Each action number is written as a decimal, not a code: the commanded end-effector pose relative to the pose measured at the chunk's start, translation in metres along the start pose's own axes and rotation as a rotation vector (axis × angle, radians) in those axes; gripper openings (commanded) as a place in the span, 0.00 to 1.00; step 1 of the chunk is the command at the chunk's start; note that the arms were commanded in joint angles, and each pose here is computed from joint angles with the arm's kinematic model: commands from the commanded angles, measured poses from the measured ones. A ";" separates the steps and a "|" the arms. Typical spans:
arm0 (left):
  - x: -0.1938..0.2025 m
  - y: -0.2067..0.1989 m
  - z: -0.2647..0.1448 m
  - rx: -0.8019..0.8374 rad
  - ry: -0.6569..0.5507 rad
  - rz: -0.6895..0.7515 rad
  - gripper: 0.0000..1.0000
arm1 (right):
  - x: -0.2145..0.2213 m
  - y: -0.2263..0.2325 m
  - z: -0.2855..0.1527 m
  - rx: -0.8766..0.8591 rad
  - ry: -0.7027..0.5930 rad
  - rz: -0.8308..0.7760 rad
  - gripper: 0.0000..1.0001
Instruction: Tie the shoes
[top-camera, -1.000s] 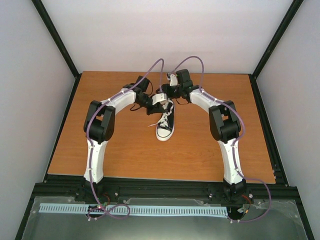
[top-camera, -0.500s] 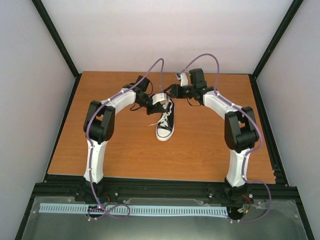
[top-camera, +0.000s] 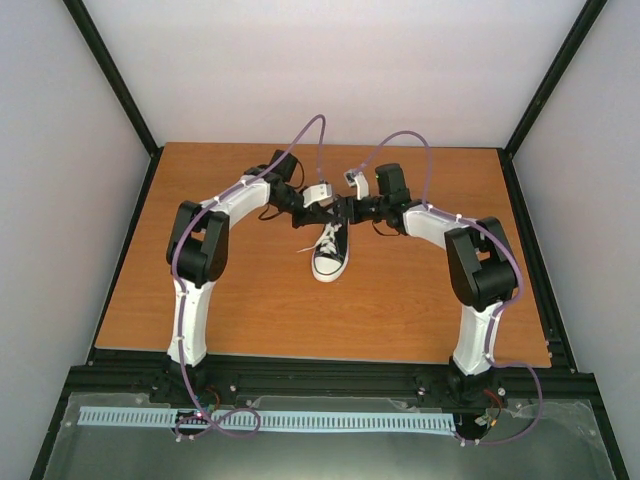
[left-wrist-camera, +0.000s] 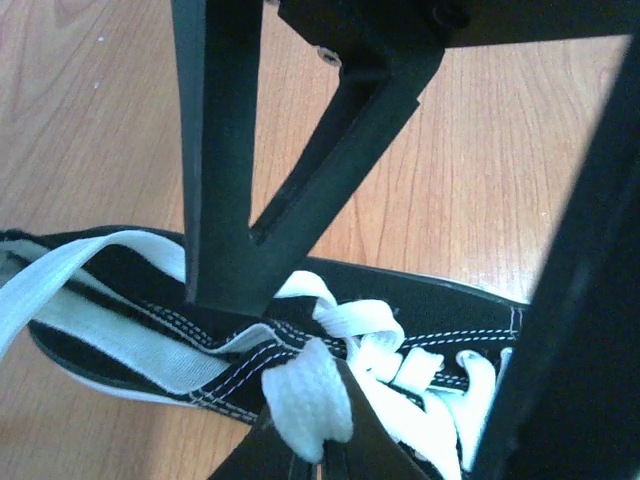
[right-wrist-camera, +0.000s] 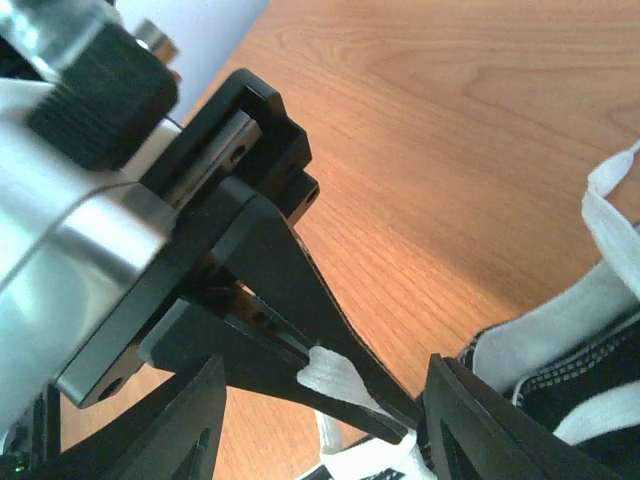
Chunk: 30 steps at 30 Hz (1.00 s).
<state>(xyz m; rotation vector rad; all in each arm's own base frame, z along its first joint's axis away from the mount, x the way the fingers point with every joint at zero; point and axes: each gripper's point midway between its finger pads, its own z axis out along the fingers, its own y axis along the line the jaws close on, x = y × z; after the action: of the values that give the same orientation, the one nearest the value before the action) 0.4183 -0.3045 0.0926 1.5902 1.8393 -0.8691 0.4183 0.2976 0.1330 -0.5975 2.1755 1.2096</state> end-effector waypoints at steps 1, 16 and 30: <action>-0.018 0.005 -0.009 -0.015 -0.033 0.026 0.01 | -0.016 0.004 0.005 -0.038 -0.061 -0.078 0.56; -0.021 0.008 -0.011 -0.023 -0.037 0.023 0.01 | -0.008 -0.002 0.008 -0.019 -0.033 -0.047 0.09; 0.003 0.029 -0.058 -0.057 0.123 0.212 0.62 | -0.014 -0.004 -0.005 0.024 -0.034 -0.057 0.03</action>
<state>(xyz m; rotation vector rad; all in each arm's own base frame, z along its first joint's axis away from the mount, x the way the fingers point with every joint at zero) 0.4284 -0.2894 0.1176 1.6859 1.8019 -0.7912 0.4264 0.2944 0.1244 -0.5896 2.1720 1.1851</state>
